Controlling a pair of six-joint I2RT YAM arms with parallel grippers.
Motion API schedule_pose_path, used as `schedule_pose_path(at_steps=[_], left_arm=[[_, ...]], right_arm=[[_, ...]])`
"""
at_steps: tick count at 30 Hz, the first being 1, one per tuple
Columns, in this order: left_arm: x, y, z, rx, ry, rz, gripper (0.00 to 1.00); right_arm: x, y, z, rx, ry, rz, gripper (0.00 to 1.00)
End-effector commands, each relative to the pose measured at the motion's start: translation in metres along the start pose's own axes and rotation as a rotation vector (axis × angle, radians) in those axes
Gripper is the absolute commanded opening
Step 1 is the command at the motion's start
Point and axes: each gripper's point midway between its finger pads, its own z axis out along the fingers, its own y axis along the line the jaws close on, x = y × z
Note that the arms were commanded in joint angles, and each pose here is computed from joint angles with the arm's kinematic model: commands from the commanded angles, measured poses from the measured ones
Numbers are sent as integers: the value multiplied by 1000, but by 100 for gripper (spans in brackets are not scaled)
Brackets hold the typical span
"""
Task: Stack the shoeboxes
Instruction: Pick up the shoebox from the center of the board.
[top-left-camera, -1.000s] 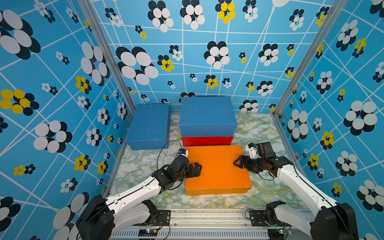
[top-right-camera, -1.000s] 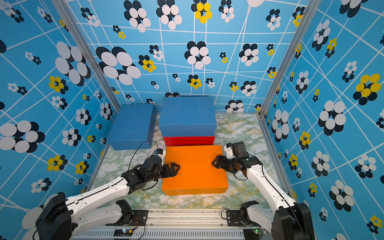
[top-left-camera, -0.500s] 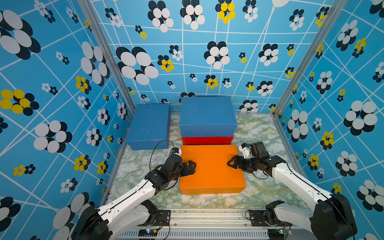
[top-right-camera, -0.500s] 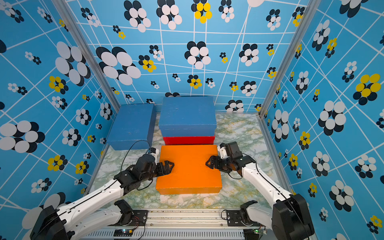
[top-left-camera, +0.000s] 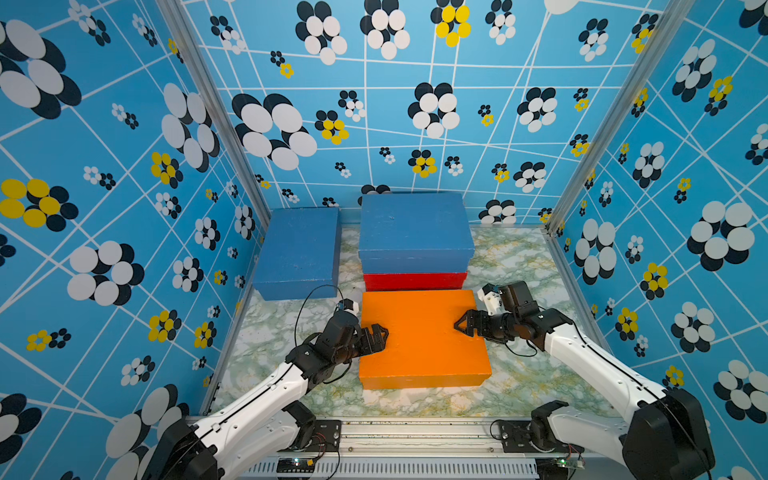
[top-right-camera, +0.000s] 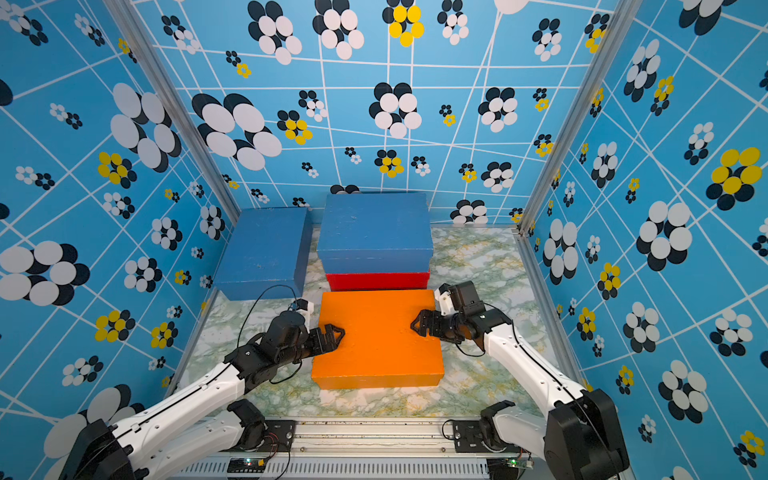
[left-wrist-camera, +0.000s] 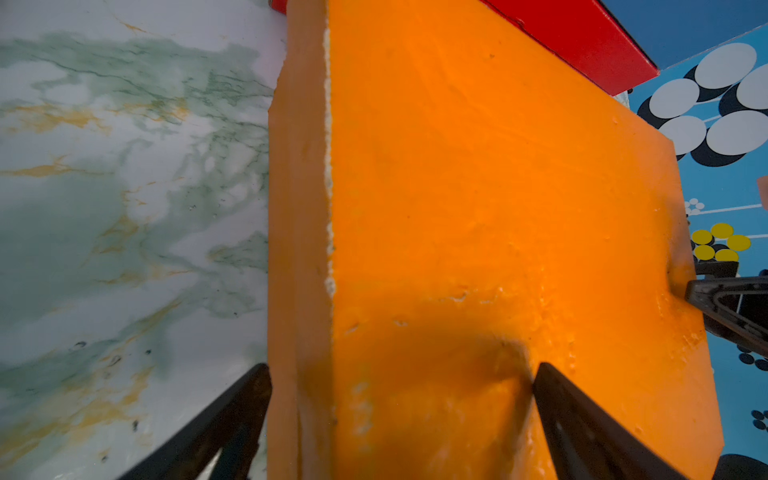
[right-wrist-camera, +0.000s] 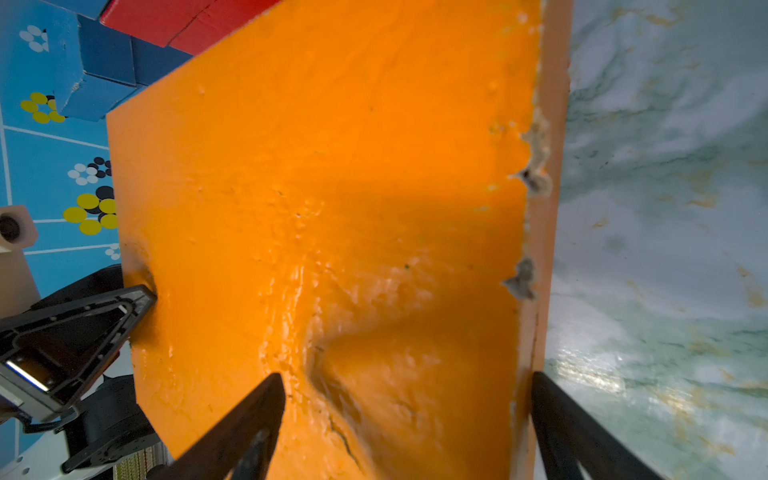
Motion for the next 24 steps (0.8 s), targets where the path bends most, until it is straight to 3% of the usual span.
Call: schedule_pose_path(at_steps=[1, 9, 24], left_arm=[[10, 13, 4, -22, 28, 2, 100], [15, 21, 7, -36, 37, -7, 100], [5, 6, -10, 27, 18, 15, 99]], right_arm=[[0, -3, 4, 20, 10, -19, 93], [9, -14, 17, 38, 44, -1, 92], [12, -2, -13, 8, -20, -93, 98]])
